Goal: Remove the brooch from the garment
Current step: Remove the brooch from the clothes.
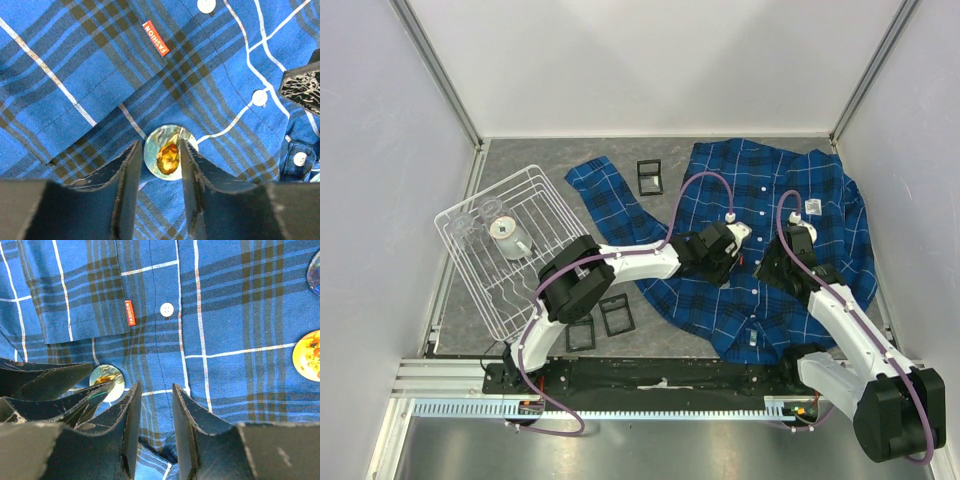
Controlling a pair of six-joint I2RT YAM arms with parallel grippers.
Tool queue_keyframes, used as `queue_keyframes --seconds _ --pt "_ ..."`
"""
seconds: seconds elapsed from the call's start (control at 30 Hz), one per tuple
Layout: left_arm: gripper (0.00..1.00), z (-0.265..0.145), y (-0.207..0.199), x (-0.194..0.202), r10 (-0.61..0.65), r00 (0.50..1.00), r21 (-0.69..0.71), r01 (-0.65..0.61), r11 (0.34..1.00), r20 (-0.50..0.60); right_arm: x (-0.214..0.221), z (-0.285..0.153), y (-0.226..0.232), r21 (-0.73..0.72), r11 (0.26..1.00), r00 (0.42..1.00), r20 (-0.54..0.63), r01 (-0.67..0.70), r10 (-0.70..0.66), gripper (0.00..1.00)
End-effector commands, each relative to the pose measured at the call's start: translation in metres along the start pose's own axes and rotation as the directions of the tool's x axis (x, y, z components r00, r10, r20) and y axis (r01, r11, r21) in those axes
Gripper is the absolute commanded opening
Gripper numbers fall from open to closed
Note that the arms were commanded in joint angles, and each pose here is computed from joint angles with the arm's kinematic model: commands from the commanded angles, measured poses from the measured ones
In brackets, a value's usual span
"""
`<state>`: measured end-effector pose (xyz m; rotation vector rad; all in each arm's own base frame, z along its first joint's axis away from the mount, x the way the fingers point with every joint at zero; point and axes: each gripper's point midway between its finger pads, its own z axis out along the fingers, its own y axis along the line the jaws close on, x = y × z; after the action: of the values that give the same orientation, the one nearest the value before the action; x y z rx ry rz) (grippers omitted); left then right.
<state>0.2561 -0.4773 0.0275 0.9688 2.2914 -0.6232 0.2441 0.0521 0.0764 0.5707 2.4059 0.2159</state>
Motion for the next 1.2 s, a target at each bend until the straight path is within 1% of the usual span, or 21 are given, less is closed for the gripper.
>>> queue_keyframes --seconds 0.0,0.07,0.23,0.33,0.37,0.43,0.47,0.53,0.57,0.73,0.93,1.1,1.17 --pt "0.47 -0.001 0.001 -0.004 0.075 0.997 -0.022 -0.075 0.997 0.0 -0.005 0.001 0.005 -0.02 1.0 1.0 0.009 0.006 -0.006 0.38" --pt "0.51 -0.004 -0.01 -0.004 0.083 0.997 0.028 -0.083 0.996 -0.002 -0.005 0.001 0.006 -0.028 1.0 1.0 0.008 0.013 -0.013 0.38" --pt "0.56 -0.009 -0.019 -0.009 0.084 0.996 0.052 -0.085 0.995 0.013 -0.002 0.002 0.007 -0.037 0.999 1.0 -0.004 0.017 -0.017 0.38" --pt "0.57 -0.014 -0.022 -0.011 0.116 0.993 0.023 -0.117 0.993 0.029 0.001 0.004 0.007 -0.042 0.999 1.0 -0.016 0.018 -0.018 0.38" --pt "0.59 -0.016 -0.015 -0.014 0.137 0.99 -0.032 -0.135 0.99 0.041 0.002 0.005 0.008 -0.042 0.999 1.0 -0.02 0.021 -0.021 0.38" --pt "0.61 -0.018 -0.021 -0.014 0.184 0.981 -0.069 -0.181 0.981 0.055 0.003 0.006 0.008 -0.043 0.999 0.999 -0.025 0.02 -0.021 0.38" --pt "0.62 -0.02 -0.016 -0.019 0.22 0.973 -0.126 -0.21 0.97 0.071 0.003 0.006 0.007 -0.042 0.999 1.0 -0.024 0.02 -0.021 0.38" --pt "0.62 -0.021 -0.023 -0.019 0.265 0.961 -0.152 -0.251 0.956 0.078 0.003 0.006 0.007 -0.042 0.999 1.0 -0.024 0.017 -0.018 0.38" --pt "0.62 -0.022 -0.022 -0.022 0.282 0.956 -0.173 -0.265 0.949 0.081 0.003 0.006 0.007 -0.044 0.999 1.0 -0.023 0.018 -0.019 0.38" --pt "0.62 -0.016 -0.024 -0.015 0.307 0.95 -0.186 -0.29 0.939 0.064 0.003 0.005 0.007 -0.044 0.999 1.0 -0.021 0.018 -0.019 0.38" --pt "0.58 -0.007 -0.014 -0.007 0.351 0.936 -0.252 -0.333 0.909 0.028 0.003 0.005 0.007 -0.045 0.999 1.0 -0.02 0.015 -0.016 0.39" --pt "0.57 -0.005 -0.018 -0.007 0.357 0.933 -0.241 -0.335 0.911 0.051 0.004 0.005 0.008 -0.045 0.999 1.0 -0.024 0.016 -0.017 0.39" --pt "0.52 -0.005 -0.02 -0.009 0.361 0.93 -0.241 -0.336 0.911 0.069 0.004 0.005 0.008 -0.05 0.999 0.999 -0.028 0.016 -0.017 0.39"
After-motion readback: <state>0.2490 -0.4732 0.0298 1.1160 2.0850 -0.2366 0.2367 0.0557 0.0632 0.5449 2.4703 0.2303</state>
